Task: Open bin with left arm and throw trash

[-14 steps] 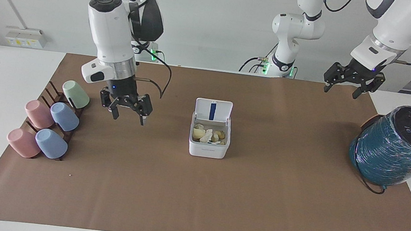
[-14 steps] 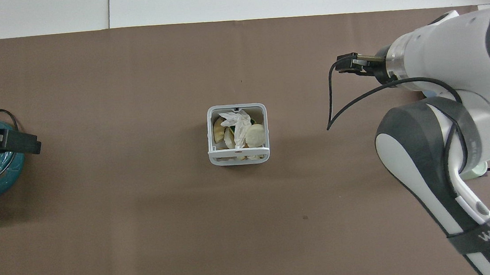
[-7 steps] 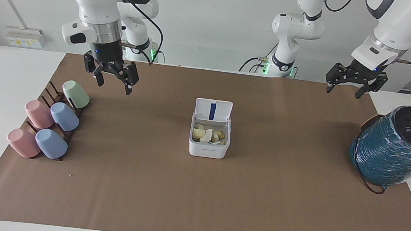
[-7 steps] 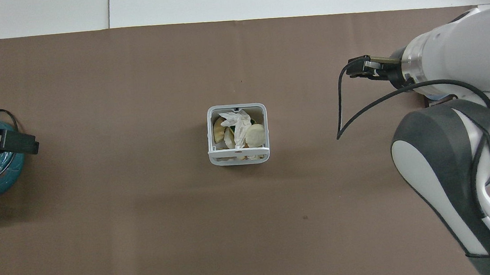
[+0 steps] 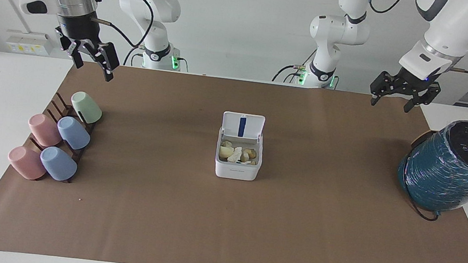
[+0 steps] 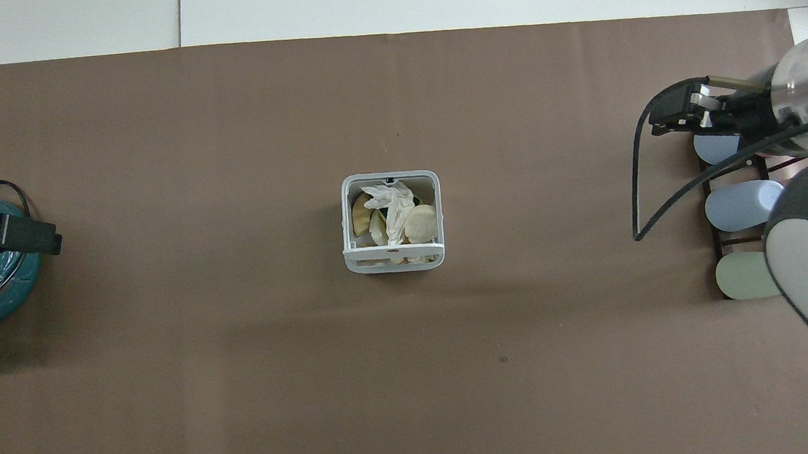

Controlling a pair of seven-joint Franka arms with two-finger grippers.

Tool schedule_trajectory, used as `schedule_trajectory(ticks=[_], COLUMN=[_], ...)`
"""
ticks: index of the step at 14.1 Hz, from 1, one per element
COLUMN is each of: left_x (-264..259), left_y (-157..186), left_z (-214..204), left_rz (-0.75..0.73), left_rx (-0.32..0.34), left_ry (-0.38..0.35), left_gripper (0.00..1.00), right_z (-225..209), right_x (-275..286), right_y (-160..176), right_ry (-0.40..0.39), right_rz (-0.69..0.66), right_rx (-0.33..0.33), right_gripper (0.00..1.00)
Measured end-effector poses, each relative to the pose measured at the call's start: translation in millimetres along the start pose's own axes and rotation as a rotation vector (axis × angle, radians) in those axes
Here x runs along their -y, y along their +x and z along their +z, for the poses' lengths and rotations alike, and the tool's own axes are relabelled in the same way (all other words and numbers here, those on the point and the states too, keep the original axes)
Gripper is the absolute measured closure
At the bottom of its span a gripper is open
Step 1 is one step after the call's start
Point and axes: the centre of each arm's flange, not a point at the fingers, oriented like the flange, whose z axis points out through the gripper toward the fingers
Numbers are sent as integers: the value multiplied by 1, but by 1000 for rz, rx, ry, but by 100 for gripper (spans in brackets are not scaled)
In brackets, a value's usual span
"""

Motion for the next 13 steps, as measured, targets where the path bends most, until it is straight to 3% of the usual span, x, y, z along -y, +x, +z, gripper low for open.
schedule_trajectory(ticks=[4,10,13], left_x=[2,2,2], left_y=[0,0,0], left_z=[0,0,0], left_rz=[-4,-4,-4], left_rx=[0,0,1], left_ry=[0,0,0], left_gripper=[0,0,0], right_z=[-6,-4,2], right_x=[-27,-98,-108], right_y=[-1,9,11], right_ry=[-16,-26,-26], right_rz=[-12,-171,-192], right_rx=[27,89,104], right_gripper=[0,0,0])
